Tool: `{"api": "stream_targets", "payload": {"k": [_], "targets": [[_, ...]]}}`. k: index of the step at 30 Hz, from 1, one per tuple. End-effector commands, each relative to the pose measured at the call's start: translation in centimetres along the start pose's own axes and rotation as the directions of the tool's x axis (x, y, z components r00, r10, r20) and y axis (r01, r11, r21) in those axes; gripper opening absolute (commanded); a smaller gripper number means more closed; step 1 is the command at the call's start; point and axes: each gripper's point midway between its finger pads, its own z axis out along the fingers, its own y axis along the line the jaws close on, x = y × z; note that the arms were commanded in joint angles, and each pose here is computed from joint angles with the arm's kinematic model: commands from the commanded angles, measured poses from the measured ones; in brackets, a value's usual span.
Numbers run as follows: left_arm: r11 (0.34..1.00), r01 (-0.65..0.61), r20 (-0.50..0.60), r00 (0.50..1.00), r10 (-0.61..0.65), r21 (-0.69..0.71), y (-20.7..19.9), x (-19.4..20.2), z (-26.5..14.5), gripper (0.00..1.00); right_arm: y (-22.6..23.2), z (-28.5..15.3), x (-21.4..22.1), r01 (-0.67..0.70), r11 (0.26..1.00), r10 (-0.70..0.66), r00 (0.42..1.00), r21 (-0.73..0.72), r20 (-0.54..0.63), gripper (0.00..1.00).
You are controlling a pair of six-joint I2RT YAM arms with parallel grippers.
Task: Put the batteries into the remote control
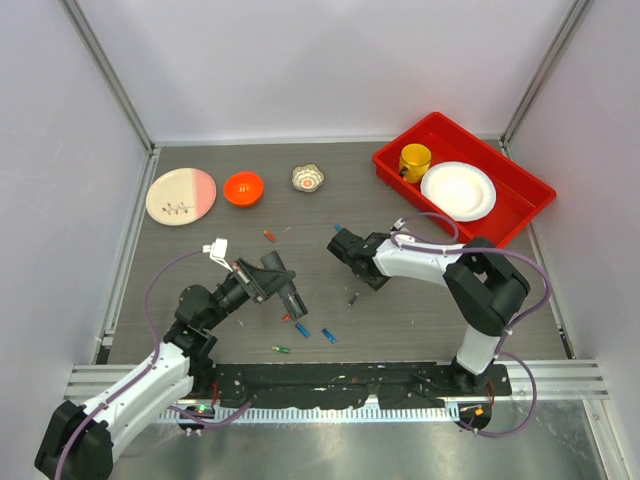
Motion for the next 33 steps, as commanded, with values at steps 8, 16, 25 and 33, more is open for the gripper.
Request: {"api": "stream_targets", "payload": {"k": [8,16,25,33], "targets": [[0.999,-0.024,0.006,1.0,0.023,0.04,-1.0,-0.3,0.0,0.0,2.5,-5.0,-6.4,0.34,0.932,-0.309,0.927,-0.128,0.212,0.68],[0.999,-0.024,0.001,1.0,0.024,0.031,-0.7,-0.1,-0.1,0.0,6.5,-5.0,-3.0,0.857,0.311,-0.845,0.447,-0.411,0.293,0.51],[0.99,-0.06,-0.069,0.995,0.069,0.127,-3.3,0.4,0.3,0.0,5.6,-2.1,-0.6,0.877,0.182,-0.925,0.306,-0.444,0.225,0.38],[0.991,-0.059,-0.057,0.996,0.066,0.121,-3.0,0.3,0.1,0.0,4.4,-1.0,0.1,0.884,0.174,-0.946,0.272,-0.434,0.174,0.37]]}}
